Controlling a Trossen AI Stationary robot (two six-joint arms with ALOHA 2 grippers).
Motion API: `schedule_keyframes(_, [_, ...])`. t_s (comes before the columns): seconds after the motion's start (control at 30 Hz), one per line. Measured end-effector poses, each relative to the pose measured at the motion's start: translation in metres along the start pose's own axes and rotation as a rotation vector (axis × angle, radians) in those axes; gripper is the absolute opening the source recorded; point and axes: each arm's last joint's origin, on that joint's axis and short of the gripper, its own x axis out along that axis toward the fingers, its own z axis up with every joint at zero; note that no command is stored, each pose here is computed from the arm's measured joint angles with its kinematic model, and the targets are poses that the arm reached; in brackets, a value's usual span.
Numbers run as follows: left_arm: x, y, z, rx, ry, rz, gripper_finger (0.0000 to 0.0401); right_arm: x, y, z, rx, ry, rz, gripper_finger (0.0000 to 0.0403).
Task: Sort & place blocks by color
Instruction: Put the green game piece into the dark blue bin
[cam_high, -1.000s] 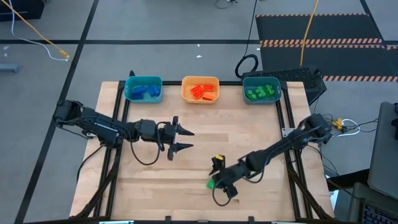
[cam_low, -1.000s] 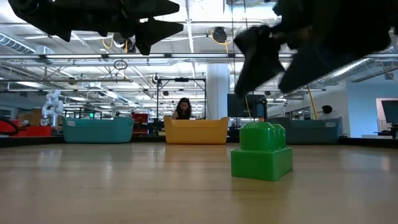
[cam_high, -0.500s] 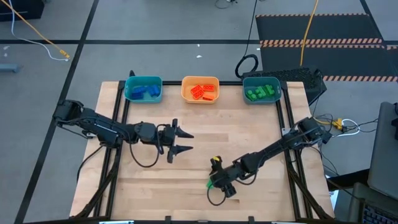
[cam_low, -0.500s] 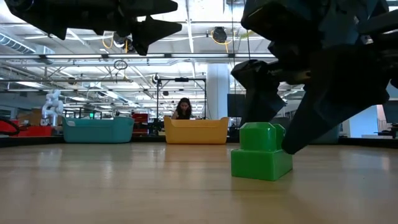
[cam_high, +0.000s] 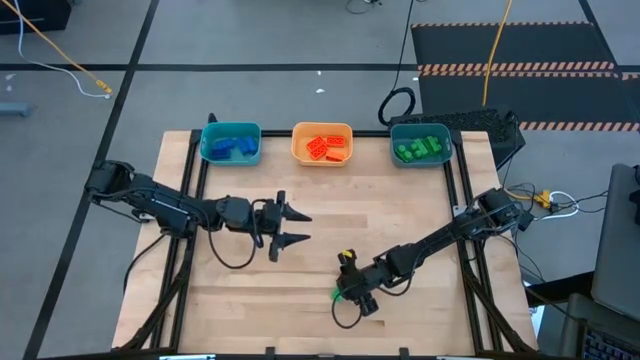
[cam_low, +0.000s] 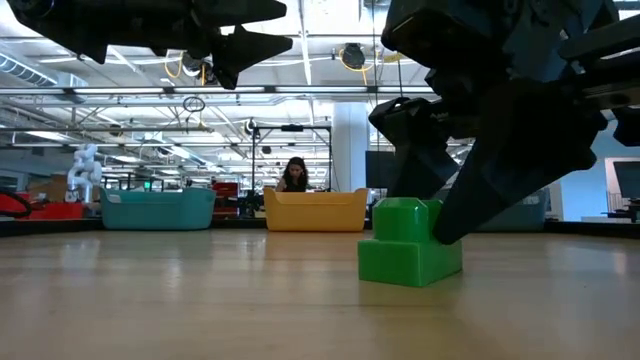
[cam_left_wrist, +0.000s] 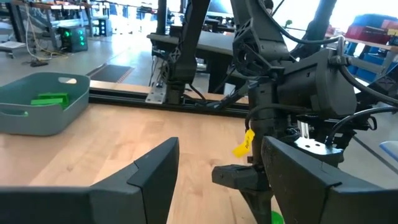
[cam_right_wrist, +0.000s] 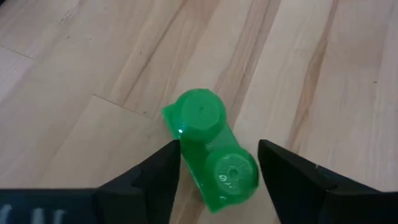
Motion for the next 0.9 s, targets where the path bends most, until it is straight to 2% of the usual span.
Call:
schedule_keyframes(0.3, [0.0, 0.0, 0.0, -0.006, 0.0, 0.002, 0.0232, -0.001, 0.0, -0.002, -0.014, 0.023, 0.0, 0.0113])
schedule_keyframes(0.6, [0.0, 0.0, -0.001, -0.005, 0.006, 0.003, 0.0232, -0.001, 0.0, -0.004, -0.047, 0.044, -0.006, 0.0112])
schedule_keyframes(0.9, [0.0, 0.0, -0.001, -0.008, 0.007, 0.002, 0.0232, -0.028, -0.013, -0.007, -0.087, 0.137, -0.136, 0.011])
